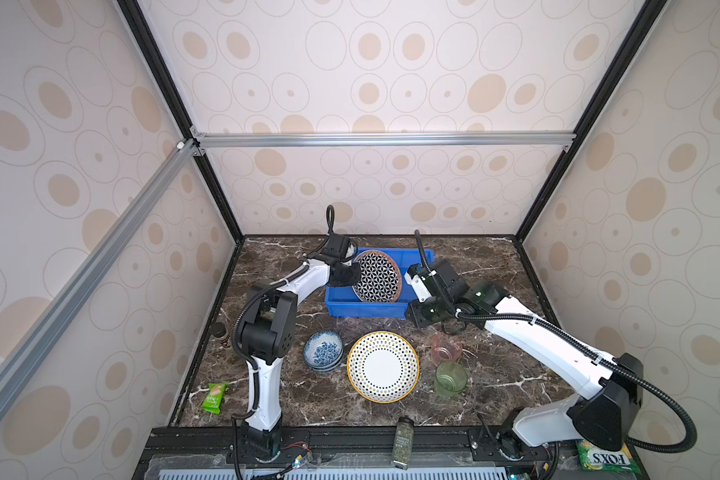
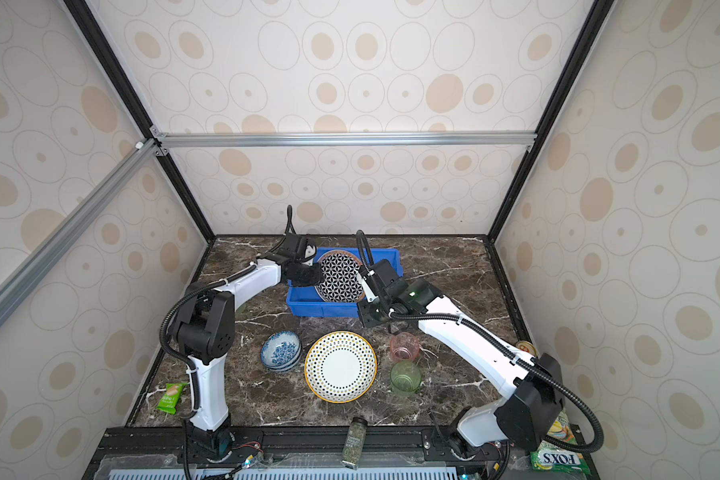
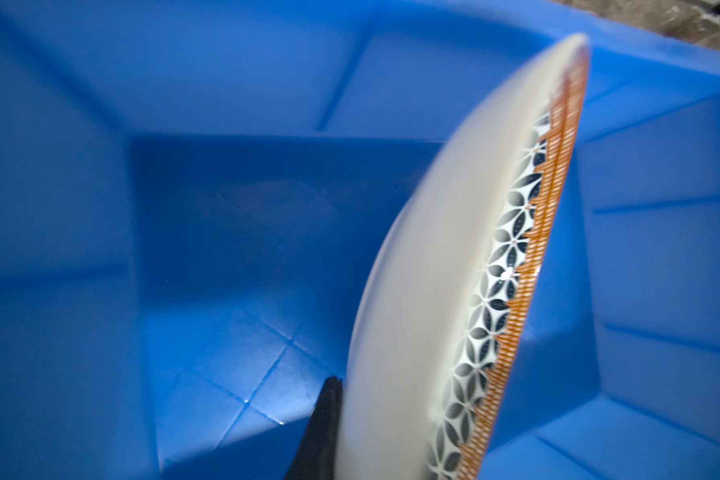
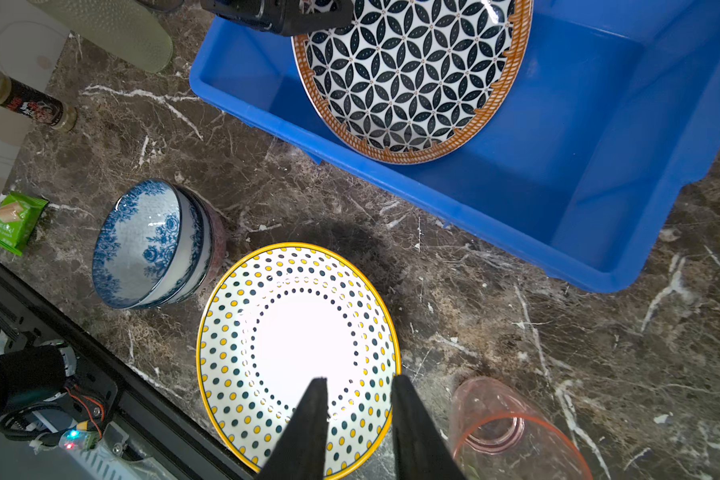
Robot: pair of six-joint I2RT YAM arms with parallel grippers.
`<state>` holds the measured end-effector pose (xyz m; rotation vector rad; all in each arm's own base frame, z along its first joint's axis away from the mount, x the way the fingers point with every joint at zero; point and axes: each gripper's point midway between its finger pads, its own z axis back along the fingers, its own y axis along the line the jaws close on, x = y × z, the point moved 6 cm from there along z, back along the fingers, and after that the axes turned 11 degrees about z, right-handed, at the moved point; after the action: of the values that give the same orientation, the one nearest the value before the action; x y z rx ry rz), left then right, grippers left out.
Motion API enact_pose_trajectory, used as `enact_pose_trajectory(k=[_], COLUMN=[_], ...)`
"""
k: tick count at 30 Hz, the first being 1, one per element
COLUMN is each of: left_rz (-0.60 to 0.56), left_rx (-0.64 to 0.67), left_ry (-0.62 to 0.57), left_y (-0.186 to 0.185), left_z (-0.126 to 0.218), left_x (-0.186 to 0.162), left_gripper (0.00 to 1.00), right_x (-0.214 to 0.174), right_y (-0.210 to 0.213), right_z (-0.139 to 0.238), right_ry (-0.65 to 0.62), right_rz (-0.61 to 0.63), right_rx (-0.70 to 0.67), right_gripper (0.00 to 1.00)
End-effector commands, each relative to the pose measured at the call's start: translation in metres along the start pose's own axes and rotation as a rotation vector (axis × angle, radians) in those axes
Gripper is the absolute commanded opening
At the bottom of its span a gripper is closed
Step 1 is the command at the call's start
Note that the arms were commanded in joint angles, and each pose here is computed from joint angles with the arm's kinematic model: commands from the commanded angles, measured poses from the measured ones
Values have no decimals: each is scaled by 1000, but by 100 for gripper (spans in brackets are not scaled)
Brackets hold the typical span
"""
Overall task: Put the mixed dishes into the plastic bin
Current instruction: 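Lower the patterned plate into the blue bin and open the left gripper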
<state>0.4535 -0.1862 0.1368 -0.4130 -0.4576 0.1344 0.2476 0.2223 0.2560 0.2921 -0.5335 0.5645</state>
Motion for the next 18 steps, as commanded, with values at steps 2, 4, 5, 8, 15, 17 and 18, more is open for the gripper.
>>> enact_pose_trajectory(k=[2, 4, 5, 8, 15, 17, 18], left_rz=[-35, -34, -34, -27, -14, -14, -13], left_rx=[59, 70, 76, 82, 121, 140, 149], left_ry=[9, 9, 10, 11, 22, 24, 26], left_y=[8, 10, 12, 14, 23, 25, 27], left_z=[0, -1, -3, -6, -12, -12, -13], left_x=[2, 1, 0, -2, -8, -9, -9], left_gripper=[23, 26, 24, 23, 26, 27, 29], right_x=[0, -1, -3, -6, -11, -10, -11], right_y=[1, 1, 1, 0, 0, 0, 0], right_z=[3, 3, 3, 4, 7, 7, 8], right_ry=[4, 3, 6, 5, -8, -11, -12], right_rz=[-33, -37, -41, -45, -49, -49, -49], right_rx=[19, 25, 25, 23, 24, 28, 30], right_gripper=[29, 29, 29, 29, 29, 29, 29])
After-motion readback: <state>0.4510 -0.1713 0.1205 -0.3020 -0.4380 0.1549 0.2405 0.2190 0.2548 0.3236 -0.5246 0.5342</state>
